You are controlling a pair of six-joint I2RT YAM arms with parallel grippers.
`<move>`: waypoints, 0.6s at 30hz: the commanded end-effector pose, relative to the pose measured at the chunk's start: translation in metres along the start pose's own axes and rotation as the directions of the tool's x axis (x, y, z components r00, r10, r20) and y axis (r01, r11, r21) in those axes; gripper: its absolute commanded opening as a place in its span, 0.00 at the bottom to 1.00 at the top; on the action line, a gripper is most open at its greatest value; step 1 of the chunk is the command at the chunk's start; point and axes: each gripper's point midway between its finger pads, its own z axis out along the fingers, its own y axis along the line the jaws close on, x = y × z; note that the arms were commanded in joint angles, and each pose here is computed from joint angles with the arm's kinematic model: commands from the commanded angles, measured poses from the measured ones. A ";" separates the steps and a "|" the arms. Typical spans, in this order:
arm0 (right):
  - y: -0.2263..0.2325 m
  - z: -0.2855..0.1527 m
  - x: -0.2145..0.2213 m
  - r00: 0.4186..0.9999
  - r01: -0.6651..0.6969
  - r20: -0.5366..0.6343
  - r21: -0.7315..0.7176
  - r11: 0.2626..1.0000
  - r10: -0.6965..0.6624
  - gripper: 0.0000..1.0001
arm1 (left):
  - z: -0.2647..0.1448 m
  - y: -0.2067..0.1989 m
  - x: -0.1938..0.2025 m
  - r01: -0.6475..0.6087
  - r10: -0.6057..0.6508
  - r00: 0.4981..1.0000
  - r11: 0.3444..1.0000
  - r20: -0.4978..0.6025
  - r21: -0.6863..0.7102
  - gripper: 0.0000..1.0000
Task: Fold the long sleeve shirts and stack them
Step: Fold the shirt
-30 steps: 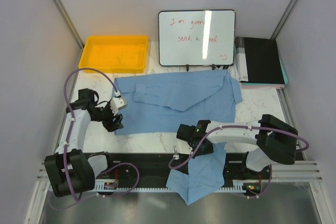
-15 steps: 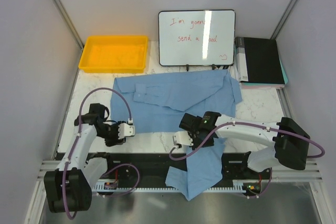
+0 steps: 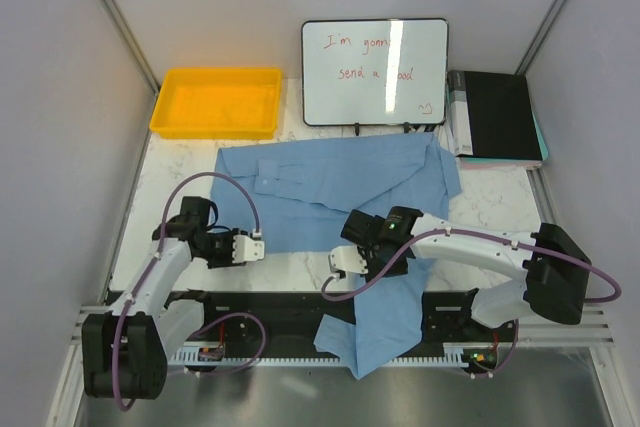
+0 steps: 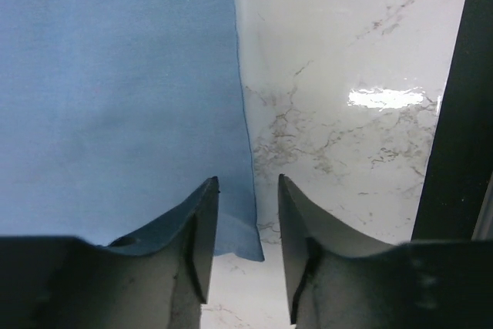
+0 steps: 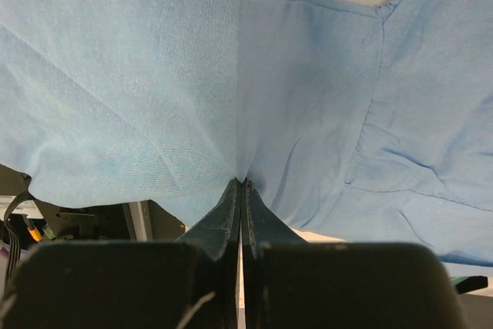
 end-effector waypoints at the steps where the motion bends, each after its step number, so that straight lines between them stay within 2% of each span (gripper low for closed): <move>1: -0.002 -0.011 -0.008 0.999 0.001 0.033 0.001 1.000 -0.001 0.00 | 0.007 0.006 0.002 -0.019 0.019 1.000 1.000 -0.015 -0.010 0.39; 5: 0.001 -0.010 -0.007 0.999 -0.009 0.031 -0.014 1.000 0.010 0.00 | 0.007 0.004 0.003 -0.025 0.025 0.999 1.000 -0.020 -0.014 0.25; 6: 0.004 -0.010 -0.008 0.999 -0.014 0.038 -0.027 1.000 0.015 0.00 | 0.005 0.003 0.003 -0.021 0.020 0.999 1.000 -0.026 -0.018 0.17; 9: 0.007 -0.015 -0.007 0.999 -0.019 0.047 -0.032 0.999 0.021 0.00 | -0.004 0.004 0.003 -0.022 0.020 0.999 0.999 -0.048 -0.042 0.02; 14: -0.003 -0.030 -0.011 0.997 -0.018 0.070 0.011 1.000 0.017 0.00 | -0.024 0.018 -0.014 -0.025 0.023 1.000 0.994 -0.013 -0.102 0.02; 18: -0.038 -0.043 0.001 0.997 -0.041 0.067 0.057 0.998 0.038 0.00 | -0.034 0.037 -0.025 0.047 -0.045 0.999 0.993 0.018 -0.112 0.02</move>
